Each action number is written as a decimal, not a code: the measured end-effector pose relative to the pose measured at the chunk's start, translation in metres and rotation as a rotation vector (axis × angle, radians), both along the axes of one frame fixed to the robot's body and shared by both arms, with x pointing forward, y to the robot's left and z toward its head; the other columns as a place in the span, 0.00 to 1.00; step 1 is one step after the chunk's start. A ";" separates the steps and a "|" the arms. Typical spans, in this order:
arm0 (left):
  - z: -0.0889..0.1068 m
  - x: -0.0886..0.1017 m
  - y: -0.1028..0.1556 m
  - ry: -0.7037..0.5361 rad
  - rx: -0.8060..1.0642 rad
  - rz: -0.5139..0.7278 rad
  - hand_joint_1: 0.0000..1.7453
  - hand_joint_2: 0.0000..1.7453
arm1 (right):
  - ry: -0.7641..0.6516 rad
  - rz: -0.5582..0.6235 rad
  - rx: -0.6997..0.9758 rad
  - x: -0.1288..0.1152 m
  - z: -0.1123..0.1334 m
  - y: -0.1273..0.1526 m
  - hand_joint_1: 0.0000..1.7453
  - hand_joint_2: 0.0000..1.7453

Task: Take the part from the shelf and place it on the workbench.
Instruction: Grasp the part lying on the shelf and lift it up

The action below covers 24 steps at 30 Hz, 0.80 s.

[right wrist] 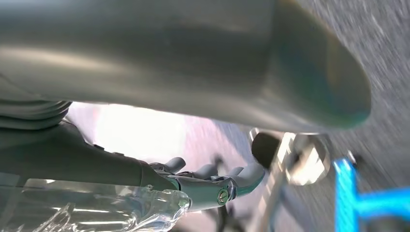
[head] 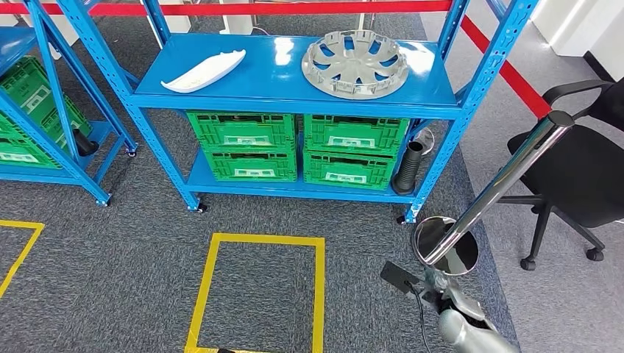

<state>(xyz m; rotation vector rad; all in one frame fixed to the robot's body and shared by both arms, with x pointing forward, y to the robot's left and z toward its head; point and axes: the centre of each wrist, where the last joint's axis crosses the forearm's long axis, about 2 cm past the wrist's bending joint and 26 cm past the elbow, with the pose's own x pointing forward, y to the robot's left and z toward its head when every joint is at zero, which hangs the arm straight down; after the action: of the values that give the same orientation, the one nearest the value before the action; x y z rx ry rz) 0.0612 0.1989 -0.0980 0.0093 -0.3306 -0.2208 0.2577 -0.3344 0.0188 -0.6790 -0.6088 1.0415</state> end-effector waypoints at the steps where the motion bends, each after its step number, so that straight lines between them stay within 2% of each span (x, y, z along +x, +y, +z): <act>1: 0.000 0.001 -0.001 0.000 0.001 -0.007 0.00 0.00 | -0.023 0.019 -0.020 0.007 0.008 0.001 0.00 0.00; 14: 0.002 0.006 -0.009 0.006 0.023 -0.104 0.00 0.00 | -0.319 0.217 -0.320 0.085 0.117 0.029 0.00 0.00; 19: 0.004 0.012 -0.014 -0.005 0.031 -0.154 0.00 0.00 | -0.424 0.287 -0.444 0.104 0.156 0.051 0.00 0.00; 24: 0.006 0.019 -0.019 -0.013 0.033 -0.194 0.00 0.00 | -0.506 0.351 -0.547 0.114 0.180 0.078 0.00 0.00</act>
<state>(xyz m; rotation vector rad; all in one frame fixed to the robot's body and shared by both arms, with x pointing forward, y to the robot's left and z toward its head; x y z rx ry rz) 0.0797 0.1803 -0.0918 0.0116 -0.3410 -0.4186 0.3721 -0.2565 0.1990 -1.3755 -0.9115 1.3933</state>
